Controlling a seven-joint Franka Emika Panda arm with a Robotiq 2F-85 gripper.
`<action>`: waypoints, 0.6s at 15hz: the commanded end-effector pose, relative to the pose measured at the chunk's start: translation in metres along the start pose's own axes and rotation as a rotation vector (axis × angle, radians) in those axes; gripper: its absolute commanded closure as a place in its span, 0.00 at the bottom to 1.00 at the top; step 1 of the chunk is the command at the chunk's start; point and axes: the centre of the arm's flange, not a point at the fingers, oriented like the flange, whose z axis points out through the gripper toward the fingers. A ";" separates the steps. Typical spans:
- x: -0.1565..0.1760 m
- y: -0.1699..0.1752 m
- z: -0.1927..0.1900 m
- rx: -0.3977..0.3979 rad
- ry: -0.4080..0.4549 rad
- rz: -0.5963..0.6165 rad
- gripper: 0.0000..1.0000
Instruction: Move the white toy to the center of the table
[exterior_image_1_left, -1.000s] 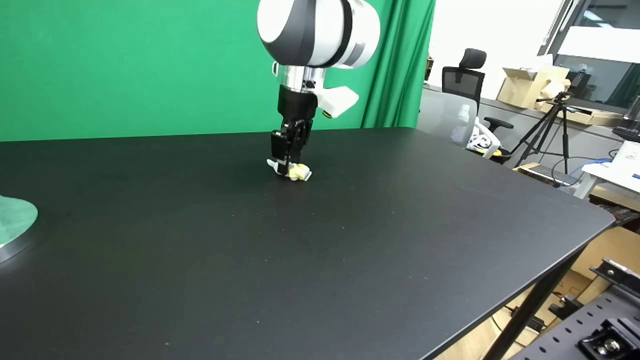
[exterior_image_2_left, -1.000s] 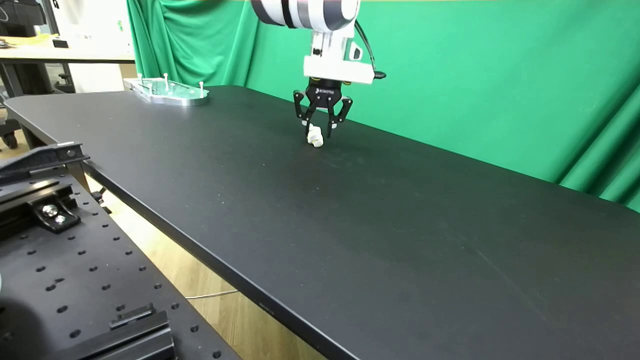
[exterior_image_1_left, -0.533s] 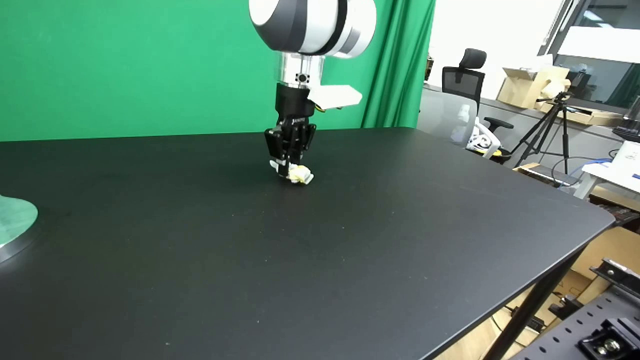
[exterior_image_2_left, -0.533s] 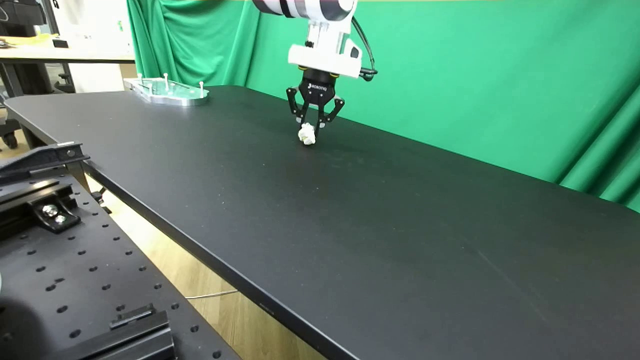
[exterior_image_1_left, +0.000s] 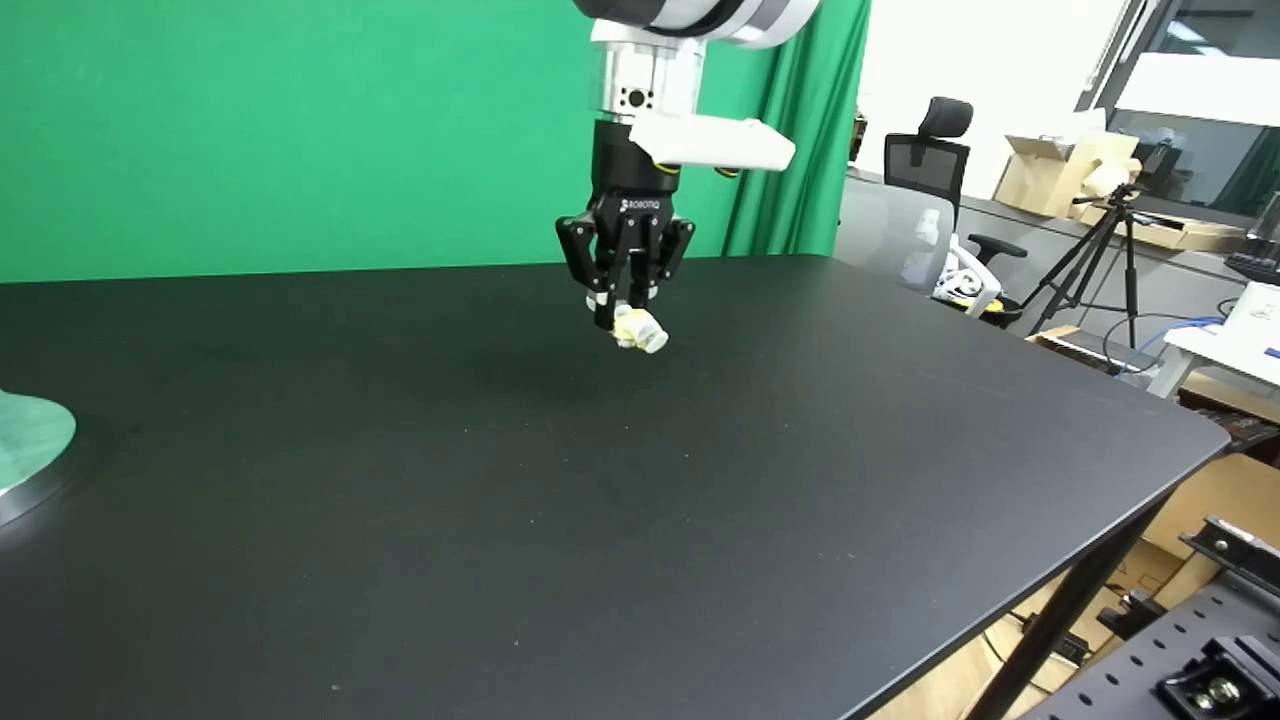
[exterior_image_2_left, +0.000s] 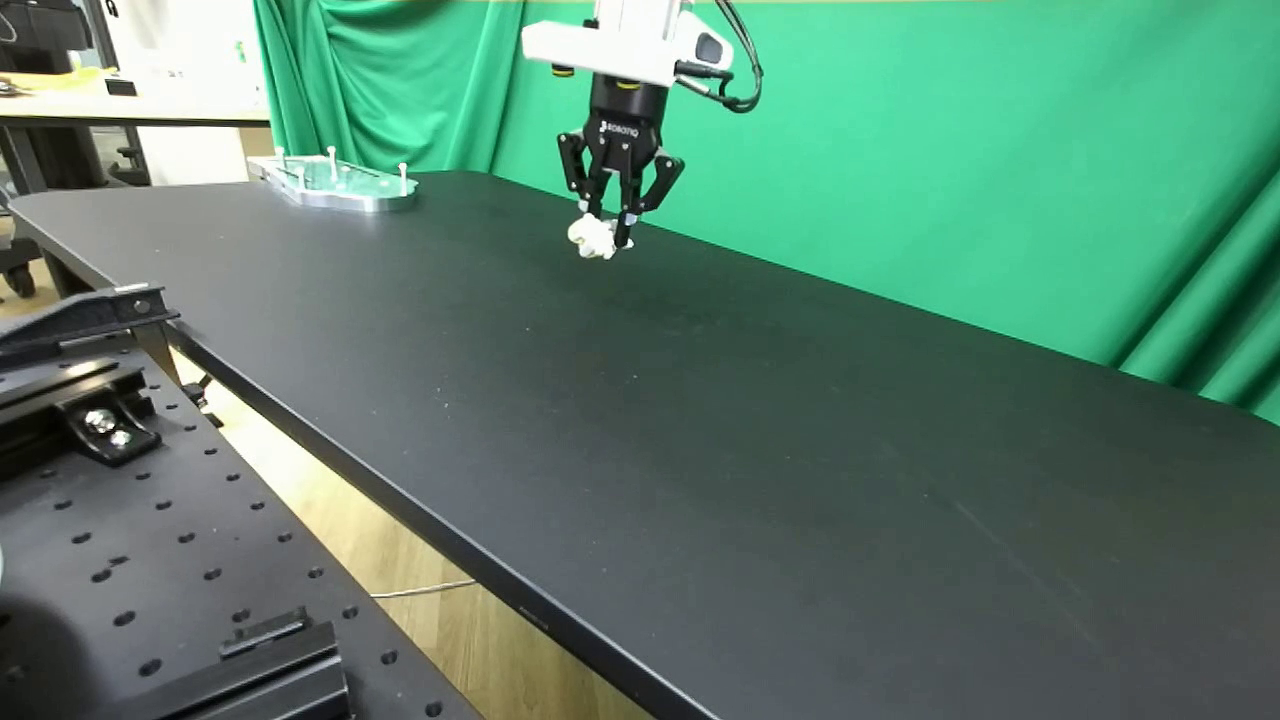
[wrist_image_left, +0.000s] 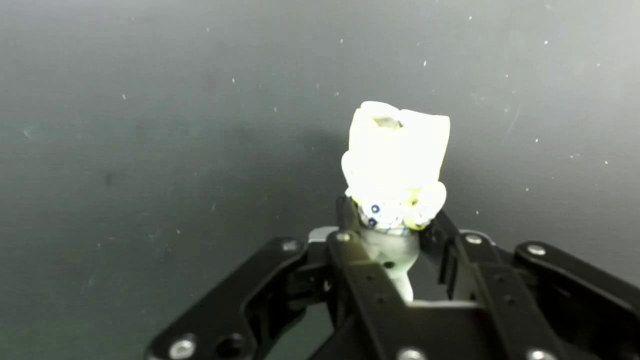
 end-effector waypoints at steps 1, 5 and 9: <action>-0.050 0.015 -0.006 -0.021 0.007 0.170 0.90; -0.072 0.052 0.011 0.000 0.017 0.303 0.90; -0.080 0.092 0.021 0.006 0.042 0.407 0.90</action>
